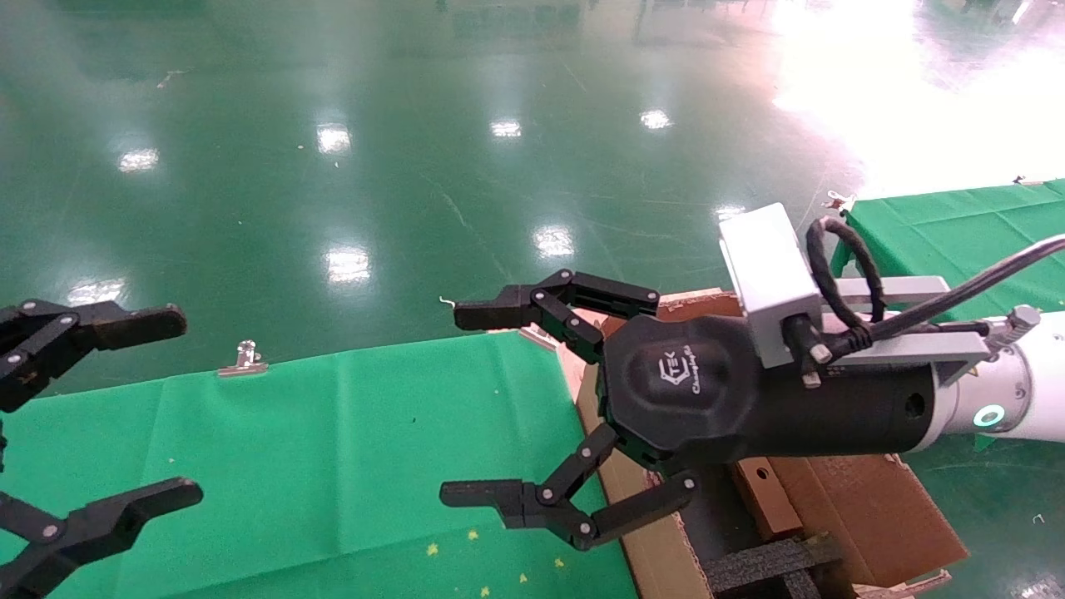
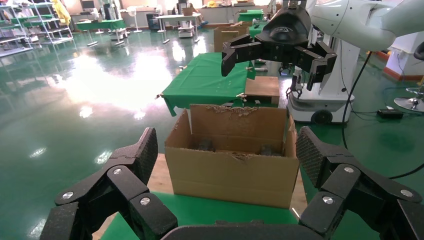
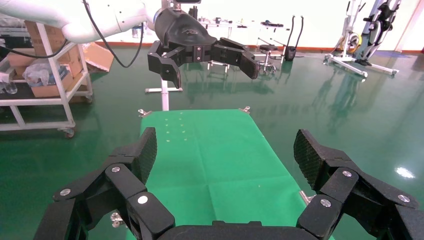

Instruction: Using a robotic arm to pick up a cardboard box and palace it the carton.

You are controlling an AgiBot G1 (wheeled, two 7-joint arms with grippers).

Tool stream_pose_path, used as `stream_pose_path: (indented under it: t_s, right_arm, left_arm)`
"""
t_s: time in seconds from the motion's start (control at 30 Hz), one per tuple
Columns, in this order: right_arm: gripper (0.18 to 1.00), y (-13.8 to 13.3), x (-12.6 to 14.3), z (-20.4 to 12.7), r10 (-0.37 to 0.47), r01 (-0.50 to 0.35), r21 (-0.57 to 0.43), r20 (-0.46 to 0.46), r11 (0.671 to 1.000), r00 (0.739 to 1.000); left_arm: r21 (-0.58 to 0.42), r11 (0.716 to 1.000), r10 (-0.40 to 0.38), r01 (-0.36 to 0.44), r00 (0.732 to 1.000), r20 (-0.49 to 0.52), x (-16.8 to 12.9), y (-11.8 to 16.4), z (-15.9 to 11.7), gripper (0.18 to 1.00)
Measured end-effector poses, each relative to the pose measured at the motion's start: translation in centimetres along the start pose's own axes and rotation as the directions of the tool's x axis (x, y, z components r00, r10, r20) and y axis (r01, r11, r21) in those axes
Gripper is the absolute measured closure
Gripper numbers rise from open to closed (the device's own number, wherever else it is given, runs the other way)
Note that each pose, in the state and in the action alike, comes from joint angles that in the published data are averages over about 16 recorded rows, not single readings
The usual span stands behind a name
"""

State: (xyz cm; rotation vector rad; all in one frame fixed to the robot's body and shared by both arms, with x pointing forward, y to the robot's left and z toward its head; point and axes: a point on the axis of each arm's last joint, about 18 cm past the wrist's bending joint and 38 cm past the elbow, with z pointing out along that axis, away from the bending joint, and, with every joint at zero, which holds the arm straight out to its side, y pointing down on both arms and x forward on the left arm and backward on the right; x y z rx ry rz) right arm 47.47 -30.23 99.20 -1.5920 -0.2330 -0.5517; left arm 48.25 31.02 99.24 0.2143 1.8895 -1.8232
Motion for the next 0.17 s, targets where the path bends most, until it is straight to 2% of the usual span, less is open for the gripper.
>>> stream_pose_path:
  t_s: [0.17]
  right_arm:
    - [0.178, 0.01, 0.01, 0.01, 0.0, 0.0, -0.001, 0.0, 1.0, 1.0]
  left_arm:
    - [0.0, 1.0, 0.0, 0.0, 1.0, 0.0, 0.0, 0.0, 0.0, 0.184]
